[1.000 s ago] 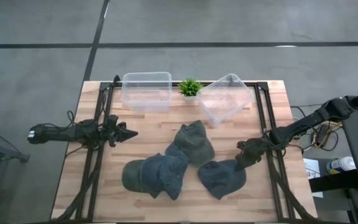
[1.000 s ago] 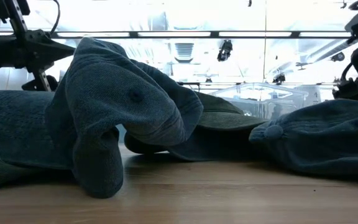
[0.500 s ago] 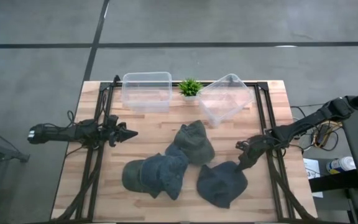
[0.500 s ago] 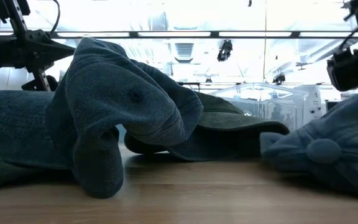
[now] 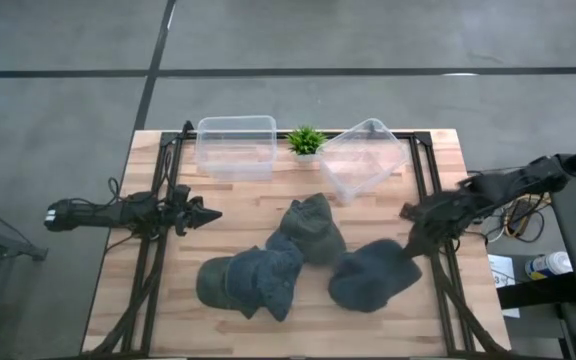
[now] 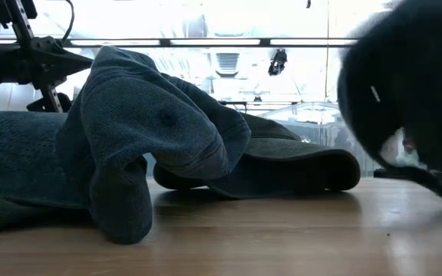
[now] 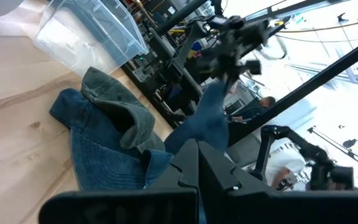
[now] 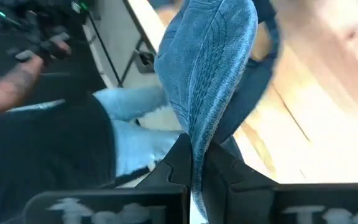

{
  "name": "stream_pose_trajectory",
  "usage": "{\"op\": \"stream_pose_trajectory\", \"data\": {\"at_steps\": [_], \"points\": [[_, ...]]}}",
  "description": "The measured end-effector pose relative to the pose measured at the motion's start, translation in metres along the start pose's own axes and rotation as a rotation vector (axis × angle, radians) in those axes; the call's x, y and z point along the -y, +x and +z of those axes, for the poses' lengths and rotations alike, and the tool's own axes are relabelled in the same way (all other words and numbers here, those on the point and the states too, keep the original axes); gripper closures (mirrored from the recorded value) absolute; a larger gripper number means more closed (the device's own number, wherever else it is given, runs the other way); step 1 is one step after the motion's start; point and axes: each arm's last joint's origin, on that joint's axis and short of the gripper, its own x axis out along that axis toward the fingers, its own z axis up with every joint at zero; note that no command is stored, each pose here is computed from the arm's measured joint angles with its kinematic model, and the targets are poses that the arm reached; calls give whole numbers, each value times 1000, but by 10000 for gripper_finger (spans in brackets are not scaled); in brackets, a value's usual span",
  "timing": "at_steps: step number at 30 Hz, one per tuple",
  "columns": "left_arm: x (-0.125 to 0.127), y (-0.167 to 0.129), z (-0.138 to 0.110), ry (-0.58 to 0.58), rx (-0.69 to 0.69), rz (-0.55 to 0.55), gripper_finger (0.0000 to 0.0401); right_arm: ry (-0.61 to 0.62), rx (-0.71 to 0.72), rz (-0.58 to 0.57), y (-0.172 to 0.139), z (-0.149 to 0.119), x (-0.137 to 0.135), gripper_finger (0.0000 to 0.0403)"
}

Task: Pick & Place hat
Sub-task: Put the bottom right blue cap into the right transparent bin

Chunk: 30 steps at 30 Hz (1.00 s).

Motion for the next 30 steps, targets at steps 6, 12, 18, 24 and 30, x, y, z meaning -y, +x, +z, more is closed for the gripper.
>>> {"op": "stream_pose_trajectory", "data": {"at_steps": [6, 12, 18, 24, 30], "points": [[0, 0, 0, 0, 0, -1, 401, -67, 294, -107, -72, -2, -32, 394], [0, 0, 0, 0, 0, 0, 401, -127, 651, -195, -131, -2, -53, 394], [0, 0, 0, 0, 0, 0, 401, -145, 816, -312, -158, 0, -69, 394], [0, 0, 0, 0, 0, 0, 401, -229, 873, -407, -162, 9, -92, 394], [0, 0, 0, 0, 0, 0, 401, -312, 898, -513, -163, 25, -112, 394]]}}
